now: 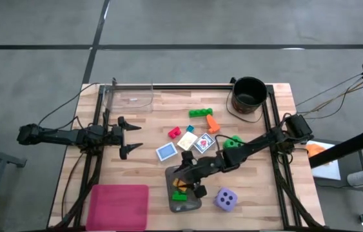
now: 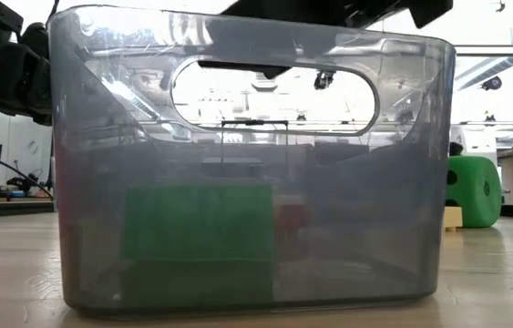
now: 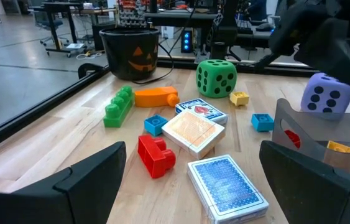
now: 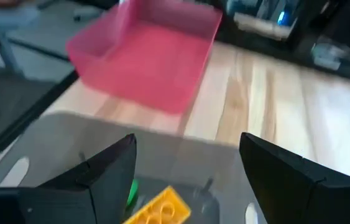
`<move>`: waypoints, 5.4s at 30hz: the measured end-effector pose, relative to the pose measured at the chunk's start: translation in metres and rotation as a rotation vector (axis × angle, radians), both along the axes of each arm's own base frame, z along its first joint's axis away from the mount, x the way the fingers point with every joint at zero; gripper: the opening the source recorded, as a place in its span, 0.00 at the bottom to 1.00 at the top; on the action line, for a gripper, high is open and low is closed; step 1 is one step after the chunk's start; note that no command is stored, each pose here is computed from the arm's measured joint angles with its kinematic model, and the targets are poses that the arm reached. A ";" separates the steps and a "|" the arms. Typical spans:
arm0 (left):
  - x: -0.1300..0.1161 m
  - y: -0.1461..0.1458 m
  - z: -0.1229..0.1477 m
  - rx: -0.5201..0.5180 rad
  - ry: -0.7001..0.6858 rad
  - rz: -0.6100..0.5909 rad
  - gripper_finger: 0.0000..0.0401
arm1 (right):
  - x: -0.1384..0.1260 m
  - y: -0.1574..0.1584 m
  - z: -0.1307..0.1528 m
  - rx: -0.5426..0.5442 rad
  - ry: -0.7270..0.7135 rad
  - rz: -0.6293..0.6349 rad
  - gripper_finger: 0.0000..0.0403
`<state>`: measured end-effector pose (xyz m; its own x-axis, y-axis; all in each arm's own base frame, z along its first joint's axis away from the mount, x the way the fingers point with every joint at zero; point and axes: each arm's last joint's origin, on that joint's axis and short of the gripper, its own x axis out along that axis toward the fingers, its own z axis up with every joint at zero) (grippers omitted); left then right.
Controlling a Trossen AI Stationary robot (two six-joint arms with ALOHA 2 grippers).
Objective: Pick & Place Toys
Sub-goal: Put the green game piece into the black bin, then put the orange game piece into the black bin
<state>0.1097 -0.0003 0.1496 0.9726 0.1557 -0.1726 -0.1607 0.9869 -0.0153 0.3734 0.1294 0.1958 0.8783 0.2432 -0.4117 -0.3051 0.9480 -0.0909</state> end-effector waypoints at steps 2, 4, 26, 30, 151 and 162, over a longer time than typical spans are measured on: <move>0.000 0.000 0.000 0.000 0.000 0.000 0.92 | -0.003 -0.003 -0.006 0.008 -0.052 -0.001 0.71; 0.000 0.000 0.000 0.000 0.000 0.000 0.92 | -0.009 -0.008 -0.014 0.019 -0.087 -0.009 0.71; 0.000 0.000 0.000 0.001 0.005 0.000 0.92 | -0.081 -0.112 0.004 -0.007 -0.164 -0.484 0.71; 0.001 0.000 -0.001 0.001 0.014 0.004 0.92 | -0.084 -0.139 0.001 -0.028 -0.113 -0.570 0.71; 0.002 0.000 -0.004 -0.021 0.042 0.013 0.92 | 0.050 -0.045 -0.027 0.169 0.281 0.159 0.78; 0.002 0.000 -0.004 -0.021 0.042 0.013 0.92 | 0.040 -0.034 0.004 0.057 0.184 0.148 0.84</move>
